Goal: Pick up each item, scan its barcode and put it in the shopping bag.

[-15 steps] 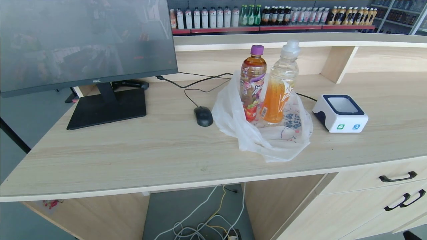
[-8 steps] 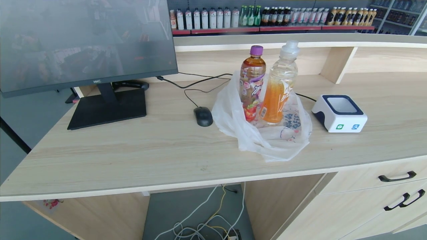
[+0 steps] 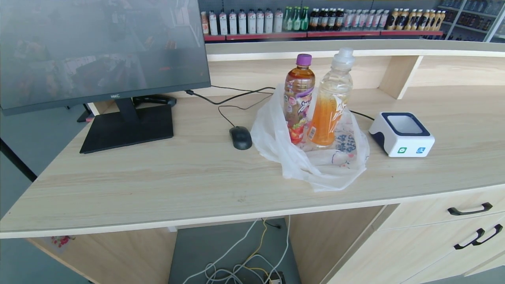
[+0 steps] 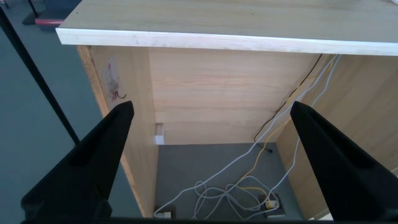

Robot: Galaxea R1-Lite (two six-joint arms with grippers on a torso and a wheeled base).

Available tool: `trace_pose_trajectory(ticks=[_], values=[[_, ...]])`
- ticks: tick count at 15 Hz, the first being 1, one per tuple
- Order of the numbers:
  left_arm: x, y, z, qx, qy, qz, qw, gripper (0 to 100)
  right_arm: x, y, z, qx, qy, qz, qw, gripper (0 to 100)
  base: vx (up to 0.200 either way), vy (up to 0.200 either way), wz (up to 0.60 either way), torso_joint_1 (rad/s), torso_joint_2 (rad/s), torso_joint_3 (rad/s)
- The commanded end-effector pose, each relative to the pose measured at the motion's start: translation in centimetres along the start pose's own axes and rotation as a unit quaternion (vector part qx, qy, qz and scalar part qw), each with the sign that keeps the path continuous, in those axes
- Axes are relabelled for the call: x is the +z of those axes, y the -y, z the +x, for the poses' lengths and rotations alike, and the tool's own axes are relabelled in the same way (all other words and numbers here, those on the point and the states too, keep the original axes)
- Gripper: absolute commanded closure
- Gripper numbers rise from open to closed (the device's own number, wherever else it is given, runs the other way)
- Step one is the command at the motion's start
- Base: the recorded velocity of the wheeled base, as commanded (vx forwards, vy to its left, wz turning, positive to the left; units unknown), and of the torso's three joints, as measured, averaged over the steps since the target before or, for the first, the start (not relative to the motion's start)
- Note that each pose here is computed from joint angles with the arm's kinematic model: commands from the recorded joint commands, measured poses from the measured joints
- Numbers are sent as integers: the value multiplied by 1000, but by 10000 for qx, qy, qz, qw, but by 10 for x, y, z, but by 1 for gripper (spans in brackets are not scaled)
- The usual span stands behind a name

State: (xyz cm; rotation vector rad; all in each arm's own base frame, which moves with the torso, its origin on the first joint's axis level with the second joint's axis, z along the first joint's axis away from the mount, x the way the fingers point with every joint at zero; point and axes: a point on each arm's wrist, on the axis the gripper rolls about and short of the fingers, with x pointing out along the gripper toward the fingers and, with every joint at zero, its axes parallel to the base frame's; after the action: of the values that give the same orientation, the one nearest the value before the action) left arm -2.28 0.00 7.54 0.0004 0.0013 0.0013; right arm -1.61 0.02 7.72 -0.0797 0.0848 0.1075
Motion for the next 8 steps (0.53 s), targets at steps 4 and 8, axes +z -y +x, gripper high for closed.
trace_pose_trajectory(ticks=[4,8], values=[[0,0,0,-6,6,6,10000,0,-2,-2,-6,-293,407,-25,9987,0,0,0,0,0,0,0],[0,0,0,-6,-1,44,10000,0,-2,-2,-6,-294,411,151,9986,0,0,0,0,0,0,0]])
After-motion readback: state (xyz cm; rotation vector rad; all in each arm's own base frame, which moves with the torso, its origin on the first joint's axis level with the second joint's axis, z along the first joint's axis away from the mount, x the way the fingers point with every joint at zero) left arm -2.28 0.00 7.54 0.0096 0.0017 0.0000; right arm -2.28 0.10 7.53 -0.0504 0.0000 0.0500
